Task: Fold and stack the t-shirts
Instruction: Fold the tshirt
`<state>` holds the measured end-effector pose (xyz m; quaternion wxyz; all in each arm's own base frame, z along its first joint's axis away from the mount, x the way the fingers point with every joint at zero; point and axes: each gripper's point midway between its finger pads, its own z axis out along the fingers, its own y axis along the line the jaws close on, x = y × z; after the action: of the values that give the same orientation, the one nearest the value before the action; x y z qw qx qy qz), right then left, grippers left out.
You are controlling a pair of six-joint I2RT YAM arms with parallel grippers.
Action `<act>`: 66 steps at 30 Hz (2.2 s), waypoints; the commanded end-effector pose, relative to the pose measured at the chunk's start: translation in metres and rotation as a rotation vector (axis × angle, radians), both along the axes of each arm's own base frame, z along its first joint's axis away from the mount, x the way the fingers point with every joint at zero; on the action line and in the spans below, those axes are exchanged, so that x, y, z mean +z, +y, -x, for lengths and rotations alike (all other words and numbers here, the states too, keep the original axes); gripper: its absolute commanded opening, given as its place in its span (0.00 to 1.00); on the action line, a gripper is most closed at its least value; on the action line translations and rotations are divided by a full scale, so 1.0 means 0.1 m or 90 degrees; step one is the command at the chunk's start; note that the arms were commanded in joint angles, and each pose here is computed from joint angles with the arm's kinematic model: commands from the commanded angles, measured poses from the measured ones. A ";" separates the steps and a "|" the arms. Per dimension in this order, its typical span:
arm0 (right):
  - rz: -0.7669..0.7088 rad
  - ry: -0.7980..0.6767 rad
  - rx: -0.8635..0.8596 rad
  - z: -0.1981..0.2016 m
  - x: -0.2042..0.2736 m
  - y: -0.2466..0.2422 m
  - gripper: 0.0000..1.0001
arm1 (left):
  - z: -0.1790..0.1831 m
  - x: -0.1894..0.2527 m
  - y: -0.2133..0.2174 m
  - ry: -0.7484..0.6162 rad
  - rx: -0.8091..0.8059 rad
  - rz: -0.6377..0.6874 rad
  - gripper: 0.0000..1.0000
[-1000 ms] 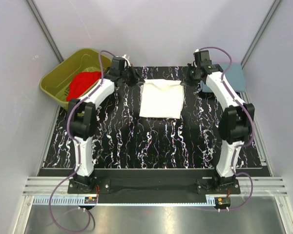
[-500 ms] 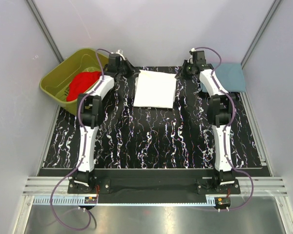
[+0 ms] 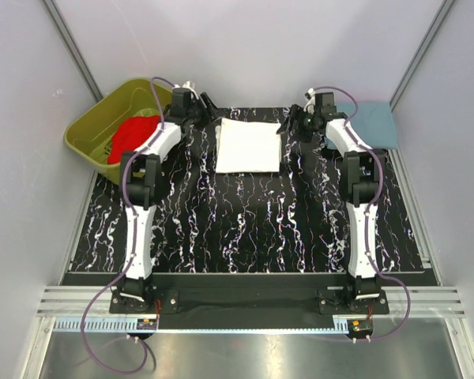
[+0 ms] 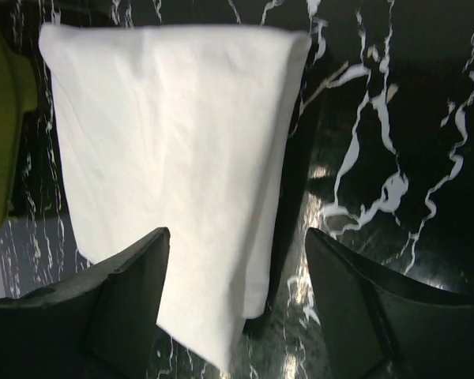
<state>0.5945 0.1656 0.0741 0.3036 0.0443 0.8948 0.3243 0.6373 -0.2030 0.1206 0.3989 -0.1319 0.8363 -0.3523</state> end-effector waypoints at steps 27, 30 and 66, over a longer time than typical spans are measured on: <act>-0.014 0.069 0.132 1.10 -0.30 0.33 0.36 | 1.83 -0.73 -0.07 0.178 -0.130 -0.182 0.58; -0.026 0.067 0.134 1.12 -0.28 0.35 0.22 | 1.81 -0.79 -0.10 0.174 -0.138 -0.174 0.58; 0.030 0.266 -0.027 3.58 -0.23 -0.16 0.06 | 3.11 -0.55 -0.59 0.157 -0.274 -0.190 0.66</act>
<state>0.2389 0.1495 0.0498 0.1152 0.1074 0.9467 0.2811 0.3143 -0.2587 0.0658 0.2084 0.0359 0.9341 -0.2877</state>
